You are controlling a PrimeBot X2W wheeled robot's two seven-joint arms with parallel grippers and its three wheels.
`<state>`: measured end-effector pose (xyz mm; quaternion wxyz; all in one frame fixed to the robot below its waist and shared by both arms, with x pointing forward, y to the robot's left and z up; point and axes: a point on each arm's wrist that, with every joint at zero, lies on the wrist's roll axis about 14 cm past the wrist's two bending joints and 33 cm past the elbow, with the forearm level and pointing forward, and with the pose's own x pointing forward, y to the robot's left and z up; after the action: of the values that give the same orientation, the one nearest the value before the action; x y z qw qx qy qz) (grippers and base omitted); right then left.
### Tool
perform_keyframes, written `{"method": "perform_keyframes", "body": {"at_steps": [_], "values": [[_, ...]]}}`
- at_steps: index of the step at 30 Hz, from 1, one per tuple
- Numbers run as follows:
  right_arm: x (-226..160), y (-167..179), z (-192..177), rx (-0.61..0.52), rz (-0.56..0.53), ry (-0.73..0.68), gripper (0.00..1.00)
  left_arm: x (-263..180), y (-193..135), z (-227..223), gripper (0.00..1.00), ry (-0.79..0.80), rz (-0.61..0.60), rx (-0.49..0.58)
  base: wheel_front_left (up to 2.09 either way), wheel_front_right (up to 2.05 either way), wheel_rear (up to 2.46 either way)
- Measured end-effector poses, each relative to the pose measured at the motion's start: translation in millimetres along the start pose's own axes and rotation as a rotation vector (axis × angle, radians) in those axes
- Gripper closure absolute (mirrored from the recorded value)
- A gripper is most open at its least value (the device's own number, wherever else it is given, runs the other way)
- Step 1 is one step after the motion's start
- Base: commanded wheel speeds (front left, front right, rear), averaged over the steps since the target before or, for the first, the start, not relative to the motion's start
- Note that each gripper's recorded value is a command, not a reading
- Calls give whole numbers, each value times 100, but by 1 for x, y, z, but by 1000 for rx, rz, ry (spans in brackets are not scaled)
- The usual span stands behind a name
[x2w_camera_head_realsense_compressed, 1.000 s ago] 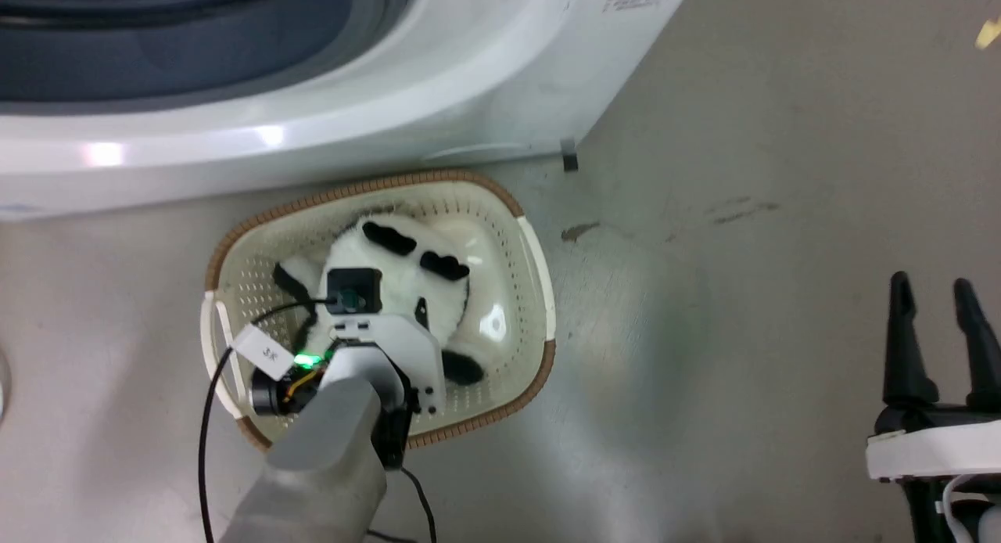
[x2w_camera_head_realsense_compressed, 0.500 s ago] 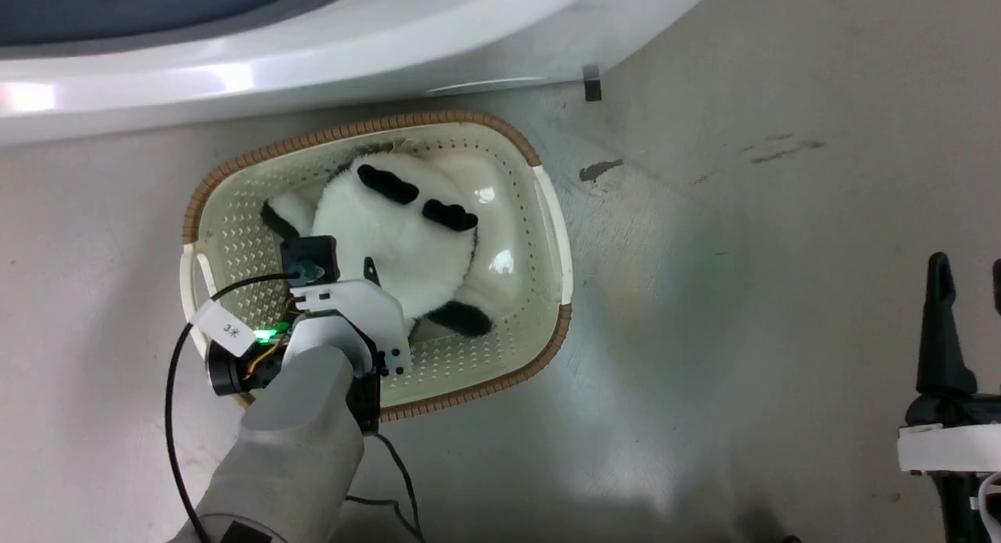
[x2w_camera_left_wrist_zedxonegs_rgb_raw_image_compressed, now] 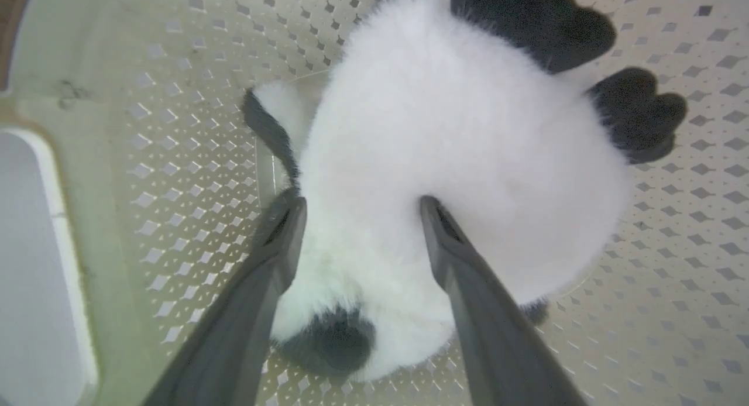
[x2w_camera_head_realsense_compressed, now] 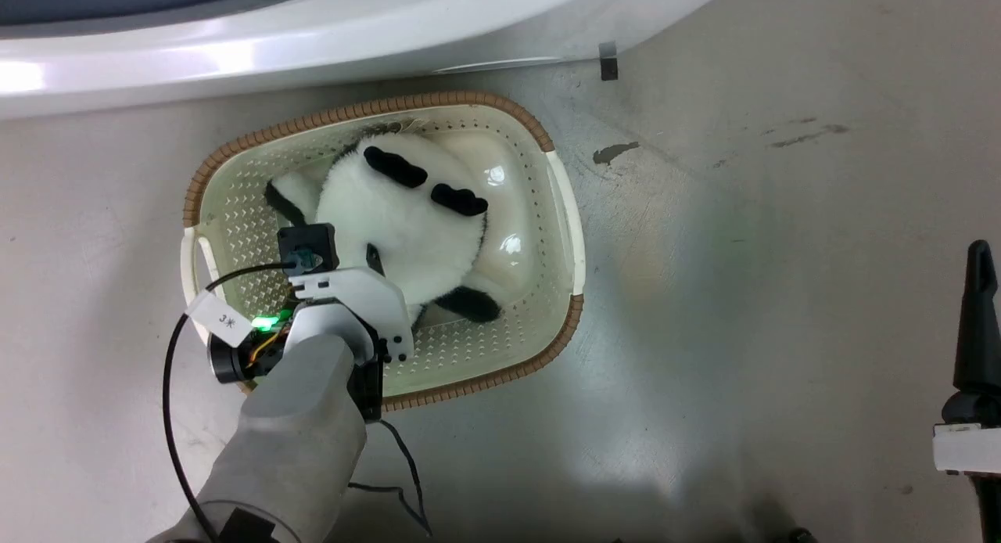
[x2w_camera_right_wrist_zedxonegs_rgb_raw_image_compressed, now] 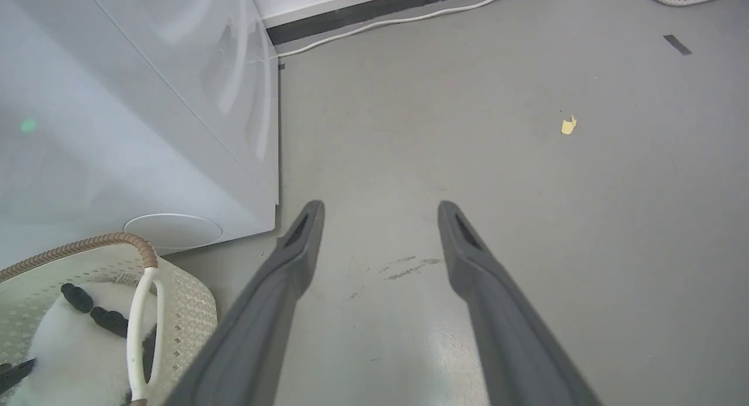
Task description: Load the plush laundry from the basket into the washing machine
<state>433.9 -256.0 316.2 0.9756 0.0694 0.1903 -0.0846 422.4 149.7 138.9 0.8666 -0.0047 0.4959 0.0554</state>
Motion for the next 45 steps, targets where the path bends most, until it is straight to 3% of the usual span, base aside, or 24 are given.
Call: {"method": "perform_keyframes", "body": {"at_steps": [17,30,31,32,33,45], "values": [[2,-4,-7,-23,-4,27,0,12,-6,-19,0,129,-25,-10,0,0,0],[1,-8,-13,-27,-16,42,0,12,-39,-37,0,259,-164,-67,0,0,0],[1,-9,-13,-28,-16,42,0,12,-41,-38,45,269,-171,-75,0,0,0],[1,-9,-13,-28,-17,42,0,12,-42,-38,79,267,-177,-81,0,0,0],[1,-9,-13,-28,-17,42,0,12,-44,-38,100,270,-184,-80,0,0,0],[4,-10,-13,-32,-18,38,0,13,-51,-33,100,199,-229,-99,0,0,0]]}}
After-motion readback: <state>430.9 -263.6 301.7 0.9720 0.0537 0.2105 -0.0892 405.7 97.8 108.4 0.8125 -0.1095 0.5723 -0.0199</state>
